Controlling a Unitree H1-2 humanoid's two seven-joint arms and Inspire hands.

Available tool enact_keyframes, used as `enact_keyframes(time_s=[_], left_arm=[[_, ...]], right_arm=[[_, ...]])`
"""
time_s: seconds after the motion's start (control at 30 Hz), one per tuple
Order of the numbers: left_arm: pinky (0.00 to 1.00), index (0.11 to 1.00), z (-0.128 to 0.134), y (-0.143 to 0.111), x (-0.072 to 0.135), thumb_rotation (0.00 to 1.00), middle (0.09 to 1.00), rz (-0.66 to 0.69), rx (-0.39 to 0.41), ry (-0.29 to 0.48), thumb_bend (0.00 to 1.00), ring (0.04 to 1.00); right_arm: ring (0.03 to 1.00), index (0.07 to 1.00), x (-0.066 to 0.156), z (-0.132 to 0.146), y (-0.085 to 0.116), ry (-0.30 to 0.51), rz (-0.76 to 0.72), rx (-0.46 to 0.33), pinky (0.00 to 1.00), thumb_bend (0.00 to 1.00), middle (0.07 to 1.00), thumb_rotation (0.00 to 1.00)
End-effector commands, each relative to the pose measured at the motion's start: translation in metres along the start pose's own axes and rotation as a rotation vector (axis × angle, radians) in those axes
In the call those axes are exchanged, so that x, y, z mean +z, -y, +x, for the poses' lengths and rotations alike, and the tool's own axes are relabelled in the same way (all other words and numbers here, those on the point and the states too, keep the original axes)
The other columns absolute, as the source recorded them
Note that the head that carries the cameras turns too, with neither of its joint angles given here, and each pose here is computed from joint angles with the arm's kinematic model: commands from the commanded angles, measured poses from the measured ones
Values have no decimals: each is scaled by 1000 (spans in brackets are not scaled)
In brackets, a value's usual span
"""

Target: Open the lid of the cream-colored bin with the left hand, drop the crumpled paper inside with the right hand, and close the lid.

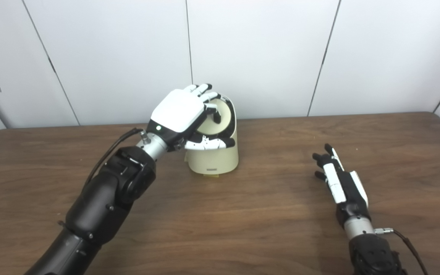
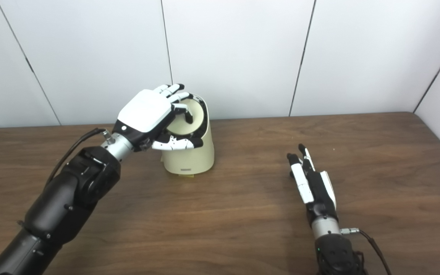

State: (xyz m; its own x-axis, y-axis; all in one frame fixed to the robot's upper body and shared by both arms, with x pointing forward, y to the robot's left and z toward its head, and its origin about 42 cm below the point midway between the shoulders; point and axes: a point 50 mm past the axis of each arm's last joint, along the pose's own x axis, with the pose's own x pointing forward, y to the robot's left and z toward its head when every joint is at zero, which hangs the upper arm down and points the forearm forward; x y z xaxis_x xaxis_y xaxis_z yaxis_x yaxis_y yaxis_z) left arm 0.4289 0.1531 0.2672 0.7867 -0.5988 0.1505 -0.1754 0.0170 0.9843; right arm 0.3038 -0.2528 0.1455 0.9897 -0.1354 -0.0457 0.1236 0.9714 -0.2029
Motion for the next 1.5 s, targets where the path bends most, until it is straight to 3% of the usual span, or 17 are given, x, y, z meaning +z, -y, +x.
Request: enact_keyframes(time_s=[0.0, 0.43, 0.73, 0.9, 1.03, 1.17, 1.2, 1.27, 1.37, 1.47], left_arm=[[965, 669, 1, 1, -16, 1000, 920, 75, -80, -44, 664, 984], [966, 698, -12, 31, -9, 1000, 935, 136, -261, -34, 687, 980], [962, 682, -16, 32, -8, 1000, 934, 118, -273, -33, 683, 978], [918, 736, -18, 19, -8, 1000, 914, 27, -187, -39, 631, 957], [851, 809, -23, 4, -7, 965, 878, -131, -51, -77, 565, 908], [786, 981, -32, -4, -9, 797, 899, -349, 101, -121, 507, 869], [800, 990, -35, -5, -10, 701, 936, -399, 121, -133, 483, 907], [795, 998, -42, -9, -11, 601, 969, -514, 150, -173, 469, 937], [723, 1000, -54, -15, -10, 507, 997, -632, 187, -218, 453, 927], [767, 1000, -64, -14, -12, 387, 1000, -741, 228, -234, 415, 949]], right_arm=[[929, 1000, 9, 0, 7, 29, -13, -13, 936, 696, 898, 1000], [921, 1000, 9, 0, 7, 24, 10, -28, 960, 722, 893, 1000], [935, 1000, 8, 2, 6, 29, 32, -24, 958, 728, 903, 997], [932, 1000, 7, 3, 6, 29, 19, -23, 943, 718, 897, 1000], [927, 997, 11, 0, 5, 30, -21, -8, 938, 706, 891, 1000], [922, 957, 12, -1, 2, 20, -42, -2, 916, 733, 887, 1000], [922, 945, 12, -2, 2, 14, -36, -1, 909, 737, 888, 1000], [921, 931, 12, -2, 1, 7, -30, 7, 900, 738, 890, 1000], [924, 928, 10, -3, 0, 8, -32, 20, 905, 702, 895, 1000], [921, 933, 7, -4, 0, 10, -49, 29, 901, 679, 900, 1000]])
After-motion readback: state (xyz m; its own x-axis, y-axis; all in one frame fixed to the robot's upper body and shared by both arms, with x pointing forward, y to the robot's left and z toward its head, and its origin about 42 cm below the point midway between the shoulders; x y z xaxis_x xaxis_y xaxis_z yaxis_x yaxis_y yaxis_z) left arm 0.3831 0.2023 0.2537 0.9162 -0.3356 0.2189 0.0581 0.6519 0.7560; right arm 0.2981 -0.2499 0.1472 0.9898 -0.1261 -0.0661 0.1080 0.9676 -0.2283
